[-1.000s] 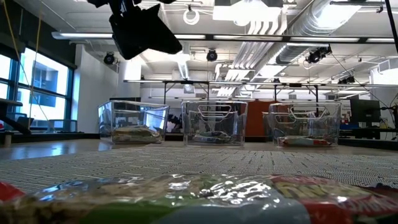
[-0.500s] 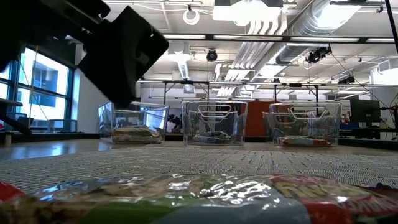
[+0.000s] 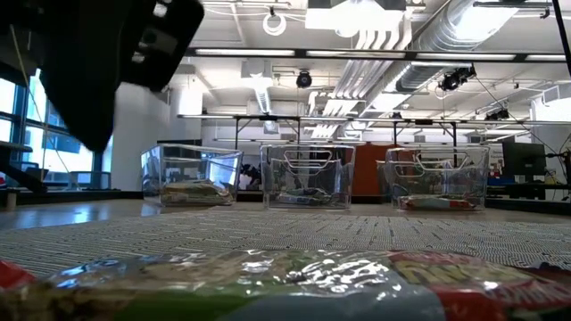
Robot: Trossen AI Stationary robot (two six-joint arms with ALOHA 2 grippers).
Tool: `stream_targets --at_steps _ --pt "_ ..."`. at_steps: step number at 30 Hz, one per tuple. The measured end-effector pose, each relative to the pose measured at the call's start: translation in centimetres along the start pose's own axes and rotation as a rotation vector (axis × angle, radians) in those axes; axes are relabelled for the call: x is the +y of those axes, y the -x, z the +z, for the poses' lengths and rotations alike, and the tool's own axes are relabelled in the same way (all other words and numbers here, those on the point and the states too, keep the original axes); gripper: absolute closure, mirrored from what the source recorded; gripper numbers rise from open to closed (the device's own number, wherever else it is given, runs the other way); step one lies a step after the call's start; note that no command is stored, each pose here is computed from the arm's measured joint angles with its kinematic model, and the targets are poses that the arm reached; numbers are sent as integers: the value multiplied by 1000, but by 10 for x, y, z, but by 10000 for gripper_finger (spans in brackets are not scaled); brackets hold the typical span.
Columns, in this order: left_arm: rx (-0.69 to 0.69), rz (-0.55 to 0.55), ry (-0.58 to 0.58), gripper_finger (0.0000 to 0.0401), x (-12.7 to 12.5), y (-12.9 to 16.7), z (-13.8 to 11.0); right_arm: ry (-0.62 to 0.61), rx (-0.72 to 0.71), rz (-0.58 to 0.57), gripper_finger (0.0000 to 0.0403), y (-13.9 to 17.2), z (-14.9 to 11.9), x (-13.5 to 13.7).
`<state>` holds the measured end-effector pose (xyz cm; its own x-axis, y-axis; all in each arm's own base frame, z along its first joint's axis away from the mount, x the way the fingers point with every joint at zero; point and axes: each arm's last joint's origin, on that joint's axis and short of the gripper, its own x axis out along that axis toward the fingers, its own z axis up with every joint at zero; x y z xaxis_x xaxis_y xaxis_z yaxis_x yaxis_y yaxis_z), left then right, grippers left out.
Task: Pick and place Granola Bars by type
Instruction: Put the red granola bar into the right transparent bin
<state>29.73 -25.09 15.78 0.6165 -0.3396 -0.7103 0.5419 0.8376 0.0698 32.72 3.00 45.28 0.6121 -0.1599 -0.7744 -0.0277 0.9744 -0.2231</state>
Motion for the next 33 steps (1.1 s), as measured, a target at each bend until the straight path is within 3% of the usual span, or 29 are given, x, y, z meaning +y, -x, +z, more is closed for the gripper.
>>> stream_targets --at_steps 8,11,14,17,24,28,33 --pt "-26 120 -37 169 -4 -11 -3 -1 0 0 261 0 0 0" --pt "-81 84 -25 169 -8 -22 -2 -2 -1 0 261 0 0 0" --pt "-74 80 -141 169 -15 -30 -4 -1 0 0 261 0 0 0" --pt "-54 154 -244 169 -20 -30 -4 -2 -1 0 260 0 0 0" --pt "-22 263 -259 171 -17 -37 -7 -11 -2 0 261 0 0 0" --pt "-23 261 -252 197 -17 -37 -7 -11 -1 0 260 0 0 0" --pt "-27 255 -250 265 -17 -37 -7 -11 -1 0 261 0 0 0"
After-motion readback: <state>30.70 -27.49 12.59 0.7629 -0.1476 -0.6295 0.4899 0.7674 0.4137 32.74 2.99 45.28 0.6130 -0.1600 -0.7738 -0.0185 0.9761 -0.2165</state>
